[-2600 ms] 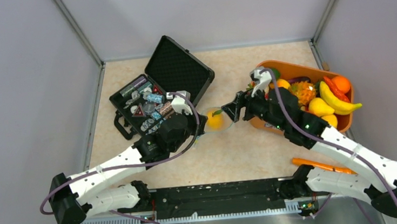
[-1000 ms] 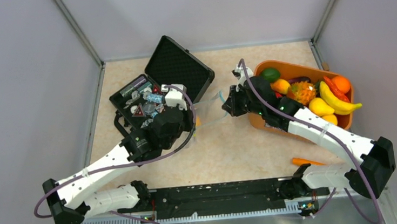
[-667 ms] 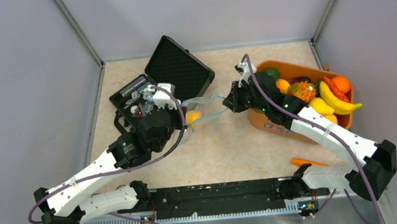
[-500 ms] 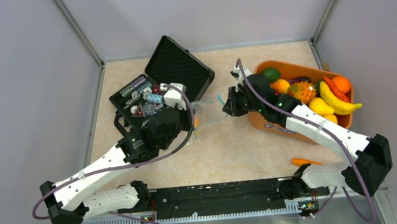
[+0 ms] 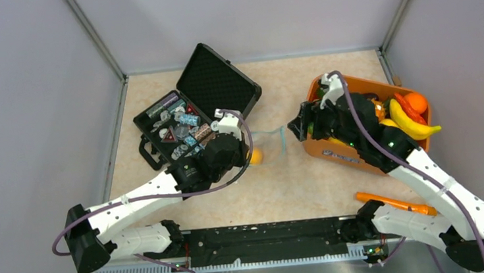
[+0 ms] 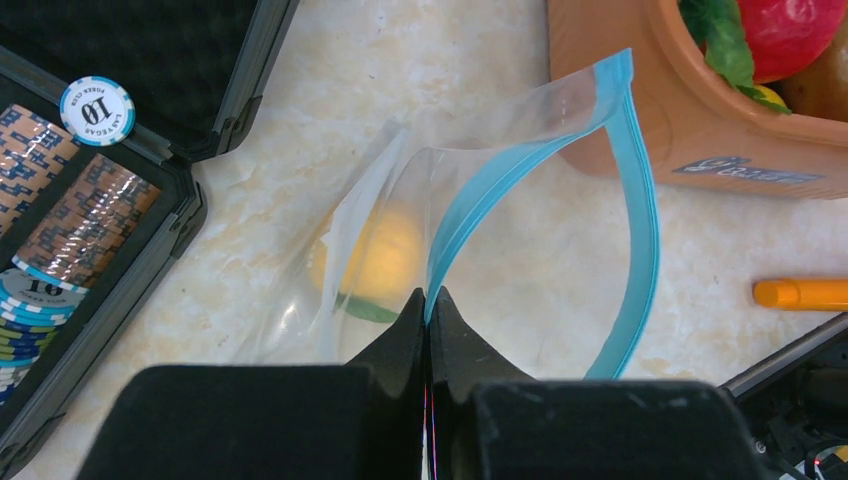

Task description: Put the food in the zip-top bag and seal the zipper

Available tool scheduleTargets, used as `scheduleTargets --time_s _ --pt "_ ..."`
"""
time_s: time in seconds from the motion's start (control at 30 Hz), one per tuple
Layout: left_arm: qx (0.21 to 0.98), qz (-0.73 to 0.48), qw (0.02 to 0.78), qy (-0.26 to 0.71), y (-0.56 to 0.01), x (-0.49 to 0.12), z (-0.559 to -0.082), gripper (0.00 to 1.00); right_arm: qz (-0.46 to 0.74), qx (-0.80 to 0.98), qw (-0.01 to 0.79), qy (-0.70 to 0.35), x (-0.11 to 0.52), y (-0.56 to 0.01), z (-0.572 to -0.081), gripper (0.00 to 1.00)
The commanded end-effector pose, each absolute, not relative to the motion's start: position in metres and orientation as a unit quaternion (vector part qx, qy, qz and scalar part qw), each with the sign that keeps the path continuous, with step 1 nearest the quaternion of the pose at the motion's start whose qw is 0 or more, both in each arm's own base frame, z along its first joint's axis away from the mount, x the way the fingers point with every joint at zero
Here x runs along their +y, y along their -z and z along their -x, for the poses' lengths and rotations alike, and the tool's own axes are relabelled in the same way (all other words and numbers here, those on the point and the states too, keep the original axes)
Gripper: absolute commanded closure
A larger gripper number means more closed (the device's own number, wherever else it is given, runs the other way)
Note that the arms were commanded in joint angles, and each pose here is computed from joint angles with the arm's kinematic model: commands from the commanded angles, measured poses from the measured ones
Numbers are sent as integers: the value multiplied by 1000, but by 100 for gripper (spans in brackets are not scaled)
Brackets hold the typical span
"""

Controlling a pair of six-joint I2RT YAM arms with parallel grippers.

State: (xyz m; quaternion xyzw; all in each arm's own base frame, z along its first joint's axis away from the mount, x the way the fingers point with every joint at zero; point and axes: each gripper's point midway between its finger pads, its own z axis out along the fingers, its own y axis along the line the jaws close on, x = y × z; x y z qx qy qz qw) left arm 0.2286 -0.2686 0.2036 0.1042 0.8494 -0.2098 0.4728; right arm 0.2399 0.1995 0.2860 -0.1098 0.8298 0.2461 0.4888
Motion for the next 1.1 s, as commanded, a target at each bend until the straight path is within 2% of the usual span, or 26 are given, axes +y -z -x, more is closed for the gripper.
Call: scheduleTargets --time_s 0.0,0.13,0.23,0.47,0.63,0.73,0.87,0.97,1.07 --pt "830 -98 491 247 -217 -282 -233 100 51 814 551 -175 154 -317 -248 23" --pt "825 -110 490 261 -222 -288 -230 100 -53 811 582 -40 86 -325 -261 12" --pt "823 -118 488 267 -222 -291 -229 100 -91 806 585 -11 56 -327 -267 9" --pt "821 -128 483 275 -223 -293 -225 100 -145 822 549 -39 19 -310 -289 8" --pt "821 -128 482 278 -221 -290 -222 100 -254 804 533 64 -42 -304 -272 8" --pt "818 -131 486 277 -222 -289 -222 100 -290 795 527 73 -56 -293 -260 8" --pt "814 -140 490 280 -226 -291 -222 100 -340 777 511 139 -96 -284 -240 6" --pt "810 -146 492 283 -229 -292 -222 100 -344 793 495 85 -92 -275 -239 6" --pt "805 -151 498 286 -231 -293 -223 100 -362 798 473 91 -97 -252 -233 9"
